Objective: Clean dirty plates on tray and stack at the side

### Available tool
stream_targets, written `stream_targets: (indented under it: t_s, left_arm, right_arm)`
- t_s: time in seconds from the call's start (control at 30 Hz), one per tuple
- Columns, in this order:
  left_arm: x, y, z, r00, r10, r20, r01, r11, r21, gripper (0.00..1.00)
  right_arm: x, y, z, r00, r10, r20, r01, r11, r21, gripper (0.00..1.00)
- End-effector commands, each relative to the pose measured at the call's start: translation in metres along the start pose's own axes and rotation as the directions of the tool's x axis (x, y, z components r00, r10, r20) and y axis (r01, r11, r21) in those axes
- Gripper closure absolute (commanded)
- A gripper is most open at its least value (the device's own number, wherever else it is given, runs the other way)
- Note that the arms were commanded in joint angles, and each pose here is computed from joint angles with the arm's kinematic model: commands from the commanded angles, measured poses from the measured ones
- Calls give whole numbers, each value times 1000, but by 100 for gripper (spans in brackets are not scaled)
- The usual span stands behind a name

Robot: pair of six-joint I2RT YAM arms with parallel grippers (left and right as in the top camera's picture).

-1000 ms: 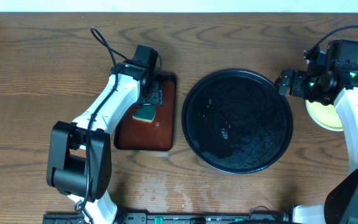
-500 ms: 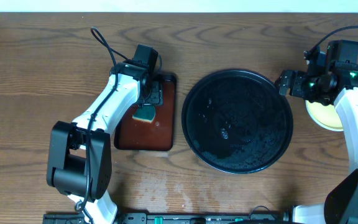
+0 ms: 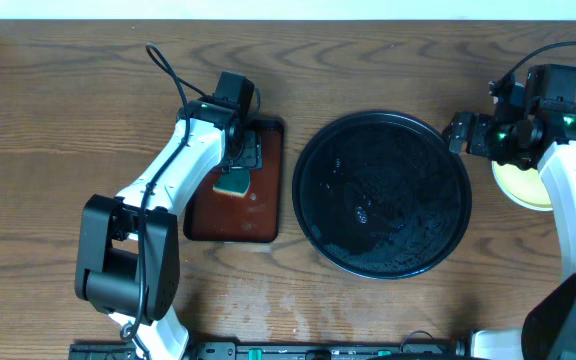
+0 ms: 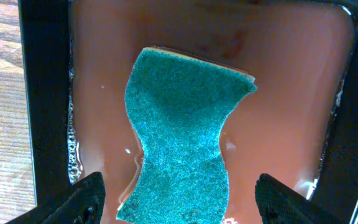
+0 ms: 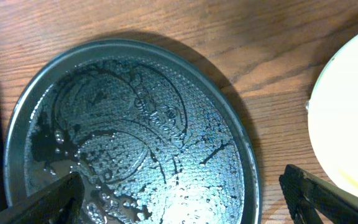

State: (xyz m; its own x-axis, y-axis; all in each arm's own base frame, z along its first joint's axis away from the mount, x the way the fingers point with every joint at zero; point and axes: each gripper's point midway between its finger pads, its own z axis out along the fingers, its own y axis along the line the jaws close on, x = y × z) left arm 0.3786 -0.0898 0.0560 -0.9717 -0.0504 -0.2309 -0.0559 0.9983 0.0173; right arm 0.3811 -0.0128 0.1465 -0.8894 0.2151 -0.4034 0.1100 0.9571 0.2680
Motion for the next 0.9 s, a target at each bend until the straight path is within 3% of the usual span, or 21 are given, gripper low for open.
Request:
stream_targets:
  t_s: [0.0, 0.23, 0.37, 0.5, 0.67, 0.87]
  left_arm:
    - [3, 2, 4, 1000, 8, -12, -8, 1000, -13, 22]
    - [3, 2, 4, 1000, 8, -12, -8, 1000, -13, 22]
    - [3, 2, 4, 1000, 8, -12, -8, 1000, -13, 22]
    - [3, 2, 4, 1000, 8, -12, -8, 1000, -13, 22]
    - [3, 2, 4, 1000, 8, -12, -8, 1000, -13, 22]
    - [3, 2, 4, 1000, 8, -12, -8, 1000, -13, 22]
  right_arm:
    - [-13, 14, -37, 993, -49, 110, 50, 999, -8, 1]
    - [-24, 34, -127, 926, -109, 361, 111, 994, 16, 1]
    - [-24, 48, -180, 844, -148, 516, 156, 987, 28, 1]
    - [-15, 69, -225, 684, -230, 692, 262, 963, 61, 1]
    - [20, 84, -261, 431, -250, 867, 344, 934, 98, 1]
    - [61, 79, -264, 175, -229, 958, 371, 916, 151, 1]
